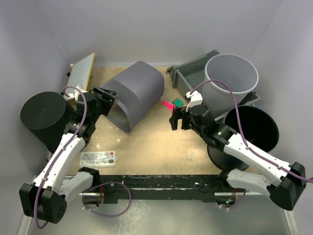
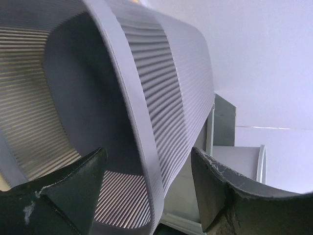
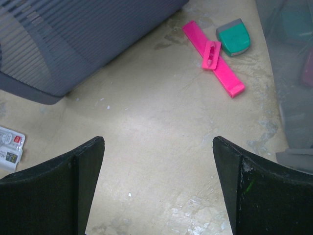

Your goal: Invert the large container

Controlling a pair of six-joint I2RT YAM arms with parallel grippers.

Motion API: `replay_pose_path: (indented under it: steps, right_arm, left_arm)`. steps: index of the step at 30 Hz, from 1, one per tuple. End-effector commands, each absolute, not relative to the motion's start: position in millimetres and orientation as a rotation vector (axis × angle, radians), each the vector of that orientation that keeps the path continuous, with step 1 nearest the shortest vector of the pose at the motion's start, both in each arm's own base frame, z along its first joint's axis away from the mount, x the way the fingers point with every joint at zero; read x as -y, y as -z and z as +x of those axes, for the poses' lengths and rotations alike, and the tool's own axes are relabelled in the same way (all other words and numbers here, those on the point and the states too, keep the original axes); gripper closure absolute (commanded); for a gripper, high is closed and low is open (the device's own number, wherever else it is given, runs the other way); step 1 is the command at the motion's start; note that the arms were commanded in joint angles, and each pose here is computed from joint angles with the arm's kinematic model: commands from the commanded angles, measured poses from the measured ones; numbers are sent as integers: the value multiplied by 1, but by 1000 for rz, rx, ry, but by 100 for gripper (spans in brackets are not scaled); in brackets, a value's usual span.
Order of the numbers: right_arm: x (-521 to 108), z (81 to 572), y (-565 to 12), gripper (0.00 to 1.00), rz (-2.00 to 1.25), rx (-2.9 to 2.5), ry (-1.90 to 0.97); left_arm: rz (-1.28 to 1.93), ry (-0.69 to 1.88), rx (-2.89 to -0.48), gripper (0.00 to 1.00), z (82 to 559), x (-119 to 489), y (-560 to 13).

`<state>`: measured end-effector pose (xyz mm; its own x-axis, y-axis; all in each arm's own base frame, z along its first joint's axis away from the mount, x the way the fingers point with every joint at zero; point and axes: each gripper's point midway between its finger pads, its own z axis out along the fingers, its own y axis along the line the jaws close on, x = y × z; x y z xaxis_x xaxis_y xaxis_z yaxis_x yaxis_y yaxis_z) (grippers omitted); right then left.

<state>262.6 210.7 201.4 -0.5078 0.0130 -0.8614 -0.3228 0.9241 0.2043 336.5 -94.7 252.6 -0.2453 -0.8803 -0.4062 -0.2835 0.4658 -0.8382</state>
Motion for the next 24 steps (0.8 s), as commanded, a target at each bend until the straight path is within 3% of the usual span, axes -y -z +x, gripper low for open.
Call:
replay_pose_path:
  steps: [1, 2, 4, 8, 9, 14, 24]
  right_arm:
    - [-204, 264, -204, 6, -203, -2054, -395]
    - [-205, 264, -204, 6, -204, -2055, -396]
    - [-205, 264, -204, 6, -205, -2057, -394]
    - [-206, 264, -201, 6, -204, -2063, -397]
    - [-206, 264, -201, 6, -204, -2064, -399]
    - [-221, 275, -210, 4, -228, -2047, -445]
    - [-270, 386, -287, 5, -352, -2000, -747]
  left_arm:
    - [-937, 1020, -1633, 33, 352, 117, -285]
    - [-937, 1031, -1630, 36, 354, 118, -283]
    - [-942, 1050, -1613, 50, 354, 119, -283]
    - [-968, 1048, -1601, 95, 351, 116, -277]
    - [-976, 1057, -1596, 100, 350, 115, -275]
    - [-1016, 1103, -1573, 100, 341, 115, -256]
    - [-1038, 1058, -1628, 100, 330, 112, -228]
